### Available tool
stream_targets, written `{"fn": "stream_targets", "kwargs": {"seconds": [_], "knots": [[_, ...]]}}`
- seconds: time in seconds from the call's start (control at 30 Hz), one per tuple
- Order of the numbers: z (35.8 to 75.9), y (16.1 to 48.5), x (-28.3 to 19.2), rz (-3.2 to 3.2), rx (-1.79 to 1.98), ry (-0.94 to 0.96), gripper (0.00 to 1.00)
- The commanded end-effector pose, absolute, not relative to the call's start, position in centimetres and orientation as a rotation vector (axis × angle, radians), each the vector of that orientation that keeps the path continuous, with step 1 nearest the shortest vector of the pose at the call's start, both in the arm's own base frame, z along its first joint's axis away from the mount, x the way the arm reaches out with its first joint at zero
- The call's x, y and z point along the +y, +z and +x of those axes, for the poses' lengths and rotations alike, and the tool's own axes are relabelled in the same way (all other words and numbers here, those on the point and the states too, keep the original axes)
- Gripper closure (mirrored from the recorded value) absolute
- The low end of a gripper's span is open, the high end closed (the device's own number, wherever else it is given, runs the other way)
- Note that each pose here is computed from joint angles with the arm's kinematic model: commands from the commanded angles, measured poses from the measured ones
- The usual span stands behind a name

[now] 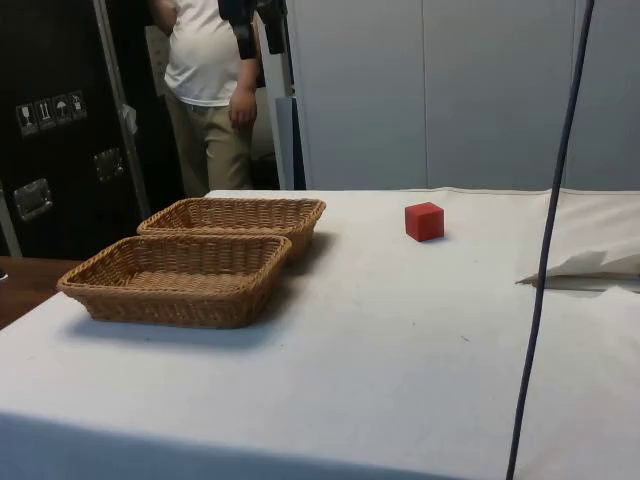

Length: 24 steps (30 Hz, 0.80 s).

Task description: Pick up the red cube and place it into the right basket.

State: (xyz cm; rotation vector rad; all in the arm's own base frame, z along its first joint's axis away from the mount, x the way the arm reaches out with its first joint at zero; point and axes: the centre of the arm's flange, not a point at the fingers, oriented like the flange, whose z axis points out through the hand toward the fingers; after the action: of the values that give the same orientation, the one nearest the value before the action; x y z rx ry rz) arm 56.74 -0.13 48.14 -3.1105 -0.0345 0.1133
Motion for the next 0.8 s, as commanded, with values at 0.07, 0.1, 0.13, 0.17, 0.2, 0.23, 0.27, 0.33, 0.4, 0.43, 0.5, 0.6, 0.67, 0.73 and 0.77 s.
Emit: {"fn": "stream_targets", "kwargs": {"seconds": [0.07, 0.1, 0.13, 0.17, 0.2, 0.23, 0.27, 0.33, 0.4, 0.43, 0.5, 0.6, 0.67, 0.73, 0.77], "knots": [[56.2, 48.1, -0.6, -3.116, -0.026, 0.111, 0.00], [56.1, 48.0, -0.6, -3.117, -0.024, 0.112, 0.00], [55.8, 47.9, -0.8, -3.120, -0.018, 0.116, 0.00], [55.6, 47.8, -0.9, -3.122, -0.015, 0.117, 0.00], [55.4, 47.6, -0.9, -3.124, -0.014, 0.120, 0.00], [55.2, 47.5, -1.0, -3.125, -0.012, 0.120, 0.00], [55.3, 47.4, -0.9, -3.115, -0.019, 0.139, 0.00], [54.7, 47.2, -1.2, -3.130, -0.005, 0.124, 0.00], [54.5, 47.1, -1.3, -3.132, -0.003, 0.127, 0.00], [54.2, 46.9, -1.5, -3.134, 0.001, 0.126, 0.00], [53.8, 46.7, -1.6, -3.138, 0.005, 0.129, 0.00], [53.2, 46.3, -1.9, -3.143, 0.014, 0.135, 0.00], [52.9, 46.0, -2.0, -3.147, 0.015, 0.138, 0.00], [52.5, 45.8, -2.2, -3.150, 0.021, 0.137, 0.00], [52.4, 45.7, -2.2, -3.152, 0.024, 0.138, 0.00]]}}
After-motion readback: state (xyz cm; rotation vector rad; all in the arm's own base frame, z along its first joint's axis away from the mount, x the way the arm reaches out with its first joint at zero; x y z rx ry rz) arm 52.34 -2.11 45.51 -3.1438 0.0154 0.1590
